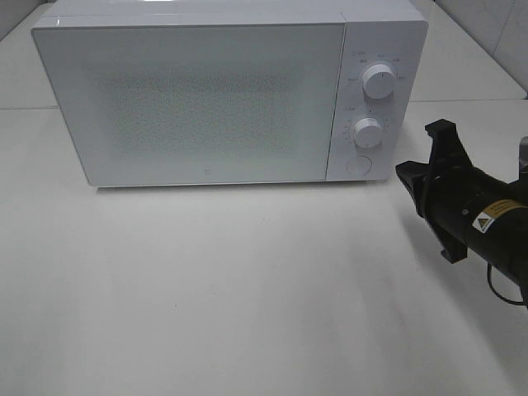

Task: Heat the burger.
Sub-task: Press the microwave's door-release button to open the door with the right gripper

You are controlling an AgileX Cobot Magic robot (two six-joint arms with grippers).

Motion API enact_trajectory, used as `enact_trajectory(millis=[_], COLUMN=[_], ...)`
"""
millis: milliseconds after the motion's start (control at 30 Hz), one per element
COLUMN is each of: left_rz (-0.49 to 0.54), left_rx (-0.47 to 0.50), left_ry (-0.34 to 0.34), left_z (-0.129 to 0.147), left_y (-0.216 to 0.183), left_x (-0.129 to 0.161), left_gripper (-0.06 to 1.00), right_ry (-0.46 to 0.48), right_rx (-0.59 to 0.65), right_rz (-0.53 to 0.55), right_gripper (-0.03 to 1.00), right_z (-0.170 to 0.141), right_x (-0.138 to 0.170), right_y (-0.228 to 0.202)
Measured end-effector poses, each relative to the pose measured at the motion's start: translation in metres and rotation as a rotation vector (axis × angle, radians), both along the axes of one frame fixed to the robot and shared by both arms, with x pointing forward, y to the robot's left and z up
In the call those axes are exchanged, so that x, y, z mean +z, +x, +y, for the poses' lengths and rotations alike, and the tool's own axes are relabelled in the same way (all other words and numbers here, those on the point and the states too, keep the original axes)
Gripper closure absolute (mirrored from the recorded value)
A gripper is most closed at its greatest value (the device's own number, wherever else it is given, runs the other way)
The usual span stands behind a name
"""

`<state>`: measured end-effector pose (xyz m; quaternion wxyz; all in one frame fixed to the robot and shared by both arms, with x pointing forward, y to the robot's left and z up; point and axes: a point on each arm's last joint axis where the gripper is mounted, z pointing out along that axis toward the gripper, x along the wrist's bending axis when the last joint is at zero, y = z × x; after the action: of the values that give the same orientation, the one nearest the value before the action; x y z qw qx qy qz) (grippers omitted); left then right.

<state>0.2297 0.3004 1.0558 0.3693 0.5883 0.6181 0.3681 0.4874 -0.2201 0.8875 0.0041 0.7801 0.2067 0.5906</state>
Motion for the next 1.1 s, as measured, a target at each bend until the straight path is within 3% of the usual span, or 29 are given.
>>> enact_trajectory(millis=[233, 500, 1100], left_rz=[0.000, 0.000, 0.000], left_rx=[0.000, 0.000, 0.000], left_ry=[0.000, 0.000, 0.000], left_z=[0.000, 0.000, 0.000], left_y=[0.000, 0.000, 0.000], left_x=[0.000, 0.000, 0.000], left_gripper=[-0.04, -0.04, -0.04], right_ry=[0.071, 0.080, 0.147], right_rx=[-0.018, -0.021, -0.055], right_rz=[0.011, 0.018, 0.158], right_gripper=[0.94, 0.94, 0.94], right_z=[0.005, 0.006, 0.020], right_x=[-0.005, -0.004, -0.027], right_y=[0.014, 0.017, 0.052])
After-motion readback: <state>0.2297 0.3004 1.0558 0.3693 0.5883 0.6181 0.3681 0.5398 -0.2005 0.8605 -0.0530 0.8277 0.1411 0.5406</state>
